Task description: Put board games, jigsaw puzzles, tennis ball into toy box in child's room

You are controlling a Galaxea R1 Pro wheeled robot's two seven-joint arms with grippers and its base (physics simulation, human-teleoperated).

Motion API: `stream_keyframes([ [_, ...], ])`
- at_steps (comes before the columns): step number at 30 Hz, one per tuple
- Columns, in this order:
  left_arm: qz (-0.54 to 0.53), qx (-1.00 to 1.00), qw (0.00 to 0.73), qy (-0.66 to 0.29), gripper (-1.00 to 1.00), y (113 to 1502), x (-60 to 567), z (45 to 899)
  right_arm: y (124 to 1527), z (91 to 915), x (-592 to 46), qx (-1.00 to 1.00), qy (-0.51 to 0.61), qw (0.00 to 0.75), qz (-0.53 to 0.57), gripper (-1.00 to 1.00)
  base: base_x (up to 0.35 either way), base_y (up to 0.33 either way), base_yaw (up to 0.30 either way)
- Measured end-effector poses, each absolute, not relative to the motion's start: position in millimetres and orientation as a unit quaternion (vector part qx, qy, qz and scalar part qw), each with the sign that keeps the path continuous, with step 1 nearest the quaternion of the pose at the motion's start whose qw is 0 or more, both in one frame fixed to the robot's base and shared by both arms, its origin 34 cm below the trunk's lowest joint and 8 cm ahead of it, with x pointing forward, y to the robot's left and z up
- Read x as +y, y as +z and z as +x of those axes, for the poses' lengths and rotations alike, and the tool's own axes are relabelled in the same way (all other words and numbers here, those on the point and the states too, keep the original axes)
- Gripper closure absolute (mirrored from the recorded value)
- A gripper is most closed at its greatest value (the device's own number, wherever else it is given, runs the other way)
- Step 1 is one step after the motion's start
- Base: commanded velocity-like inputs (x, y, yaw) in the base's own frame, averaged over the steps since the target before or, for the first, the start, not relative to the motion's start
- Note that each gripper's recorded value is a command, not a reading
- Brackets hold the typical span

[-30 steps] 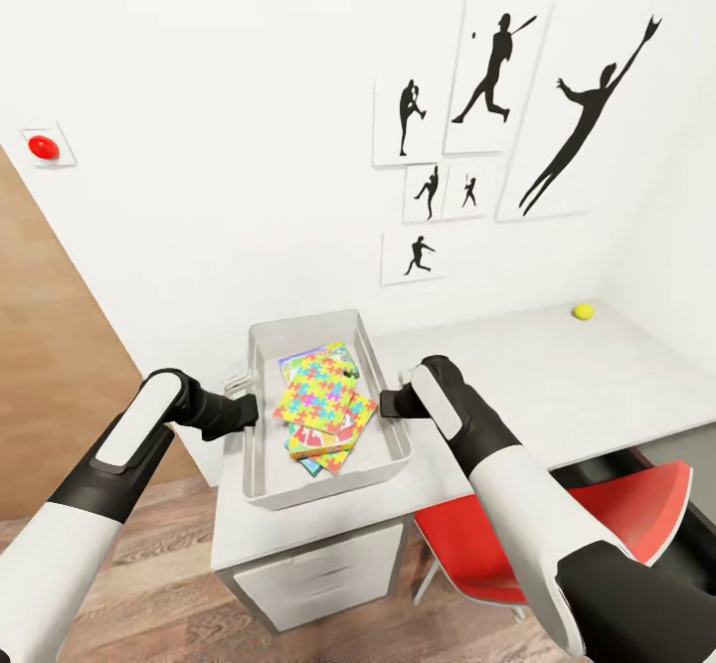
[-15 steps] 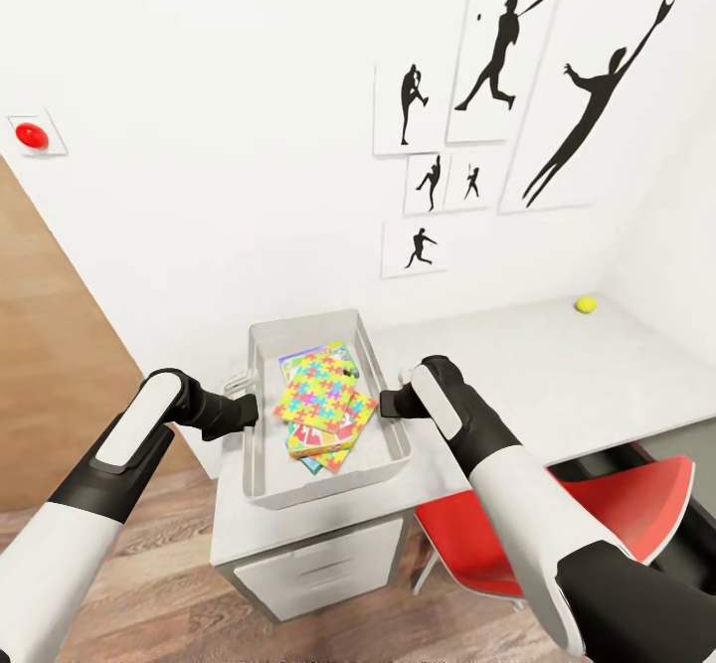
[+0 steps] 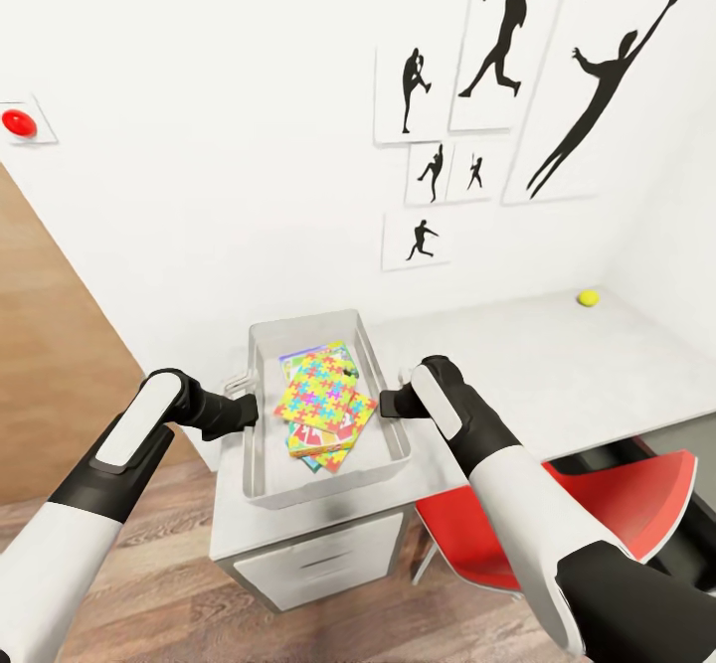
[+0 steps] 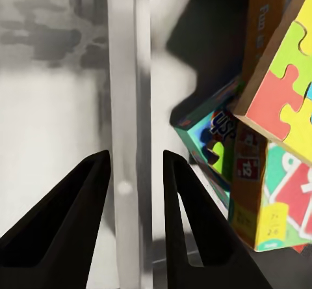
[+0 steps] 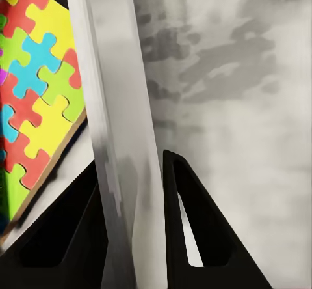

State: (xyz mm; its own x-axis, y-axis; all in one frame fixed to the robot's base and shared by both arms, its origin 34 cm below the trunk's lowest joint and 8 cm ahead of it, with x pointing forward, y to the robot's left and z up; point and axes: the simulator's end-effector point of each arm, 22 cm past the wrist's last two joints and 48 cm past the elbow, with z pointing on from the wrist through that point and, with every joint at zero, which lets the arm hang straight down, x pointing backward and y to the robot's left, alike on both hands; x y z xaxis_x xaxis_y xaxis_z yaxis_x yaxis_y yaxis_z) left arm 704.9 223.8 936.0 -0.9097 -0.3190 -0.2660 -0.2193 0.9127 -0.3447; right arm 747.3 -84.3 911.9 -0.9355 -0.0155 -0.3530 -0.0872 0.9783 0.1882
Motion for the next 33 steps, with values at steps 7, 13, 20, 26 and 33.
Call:
stream_keyframes([
  [7,-0.140,0.965,0.158,-0.155,1.00,932.9,223.9,704.5,908.6,746.8,-84.2,0.979,0.101,0.175,-0.026,1.00,0.000,0.000,0.000],
  [13,-0.140,0.965,0.158,-0.154,1.00,932.9,224.4,704.7,908.2,746.9,-83.6,0.979,0.102,0.176,-0.026,1.00,0.000,0.000,0.000],
  [20,-0.140,0.965,0.158,-0.154,1.00,933.0,224.9,704.8,907.9,746.7,-83.1,0.979,0.102,0.176,-0.025,1.00,0.000,0.000,0.000],
  [26,-0.140,0.965,0.158,-0.155,1.00,933.0,224.6,704.8,908.1,746.8,-83.4,0.979,0.102,0.176,-0.025,1.00,0.000,0.000,0.000],
  [33,-0.137,0.967,0.158,-0.147,-1.00,932.0,228.1,704.0,911.6,756.0,-87.3,0.976,0.095,0.197,-0.019,-1.00,0.000,0.000,0.000],
])
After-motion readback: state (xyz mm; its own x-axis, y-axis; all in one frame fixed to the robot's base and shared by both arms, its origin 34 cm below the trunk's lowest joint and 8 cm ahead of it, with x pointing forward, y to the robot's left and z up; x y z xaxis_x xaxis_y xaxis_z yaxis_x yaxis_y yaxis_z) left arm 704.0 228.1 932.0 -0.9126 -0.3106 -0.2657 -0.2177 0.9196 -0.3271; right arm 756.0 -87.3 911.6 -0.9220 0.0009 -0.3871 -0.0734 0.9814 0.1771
